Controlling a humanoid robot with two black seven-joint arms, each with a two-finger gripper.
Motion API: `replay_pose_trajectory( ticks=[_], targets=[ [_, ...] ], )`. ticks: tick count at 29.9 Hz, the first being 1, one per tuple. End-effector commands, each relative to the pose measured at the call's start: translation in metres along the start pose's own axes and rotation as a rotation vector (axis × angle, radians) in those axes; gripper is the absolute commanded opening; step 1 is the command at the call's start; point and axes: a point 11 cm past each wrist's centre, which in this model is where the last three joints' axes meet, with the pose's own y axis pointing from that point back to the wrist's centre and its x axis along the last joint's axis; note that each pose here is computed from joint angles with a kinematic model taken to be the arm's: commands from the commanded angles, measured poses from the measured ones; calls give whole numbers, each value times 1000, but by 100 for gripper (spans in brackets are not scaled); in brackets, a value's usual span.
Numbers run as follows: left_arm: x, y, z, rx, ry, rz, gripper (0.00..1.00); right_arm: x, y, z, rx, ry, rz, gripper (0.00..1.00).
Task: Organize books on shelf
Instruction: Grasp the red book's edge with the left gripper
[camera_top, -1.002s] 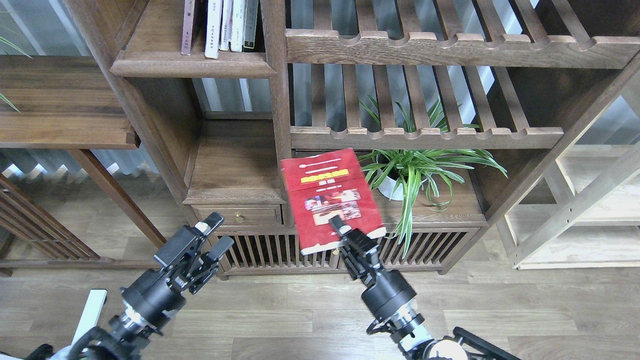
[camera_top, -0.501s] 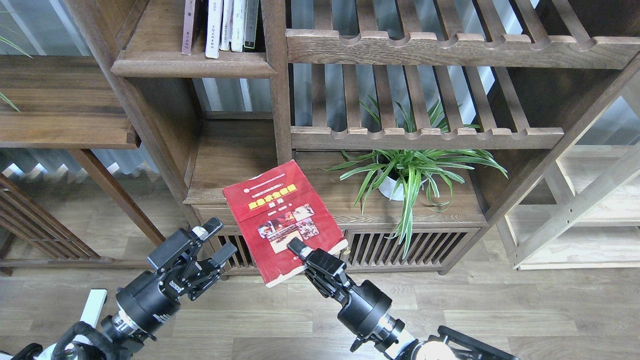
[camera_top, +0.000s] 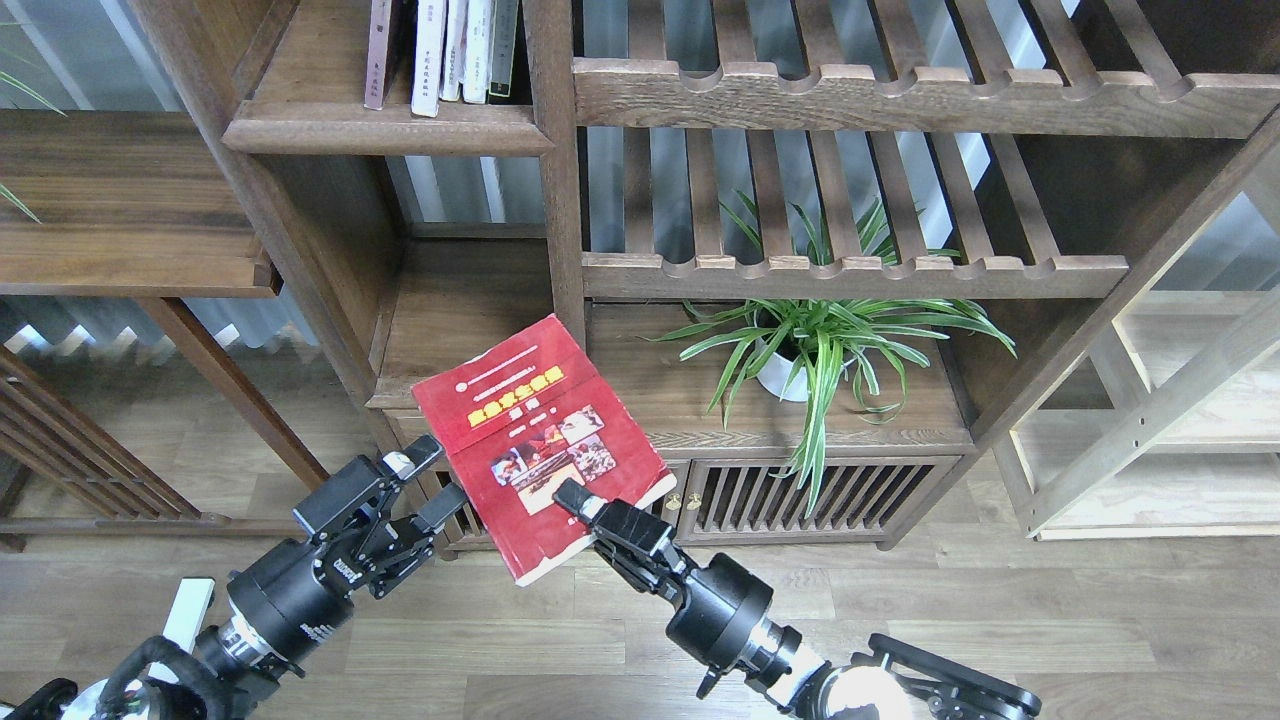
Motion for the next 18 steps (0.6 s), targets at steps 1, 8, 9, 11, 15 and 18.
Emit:
replay_pose_trajectory(
  ticks=[1,8,9,11,15,18],
  targets=[
    [-1,-2,0,4,-5,-2,88,4,5,7,-41,16,18,3],
    [0,-4,-2,17,-10,3,72,6,8,7,-53,27,24,3],
    [2,-4,-4,25,-6,7,70,5,7,7,-53,27,21,3],
    [4,-4,-7,38,-3,16,68,3,4,6,-54,32,13,3],
    [6,-2,-8,48,-13,28,60,-1,-2,3,-58,42,-1,3],
    [6,-2,-8,46,-11,30,49,-1,-2,4,-58,42,2,3]
  ],
)
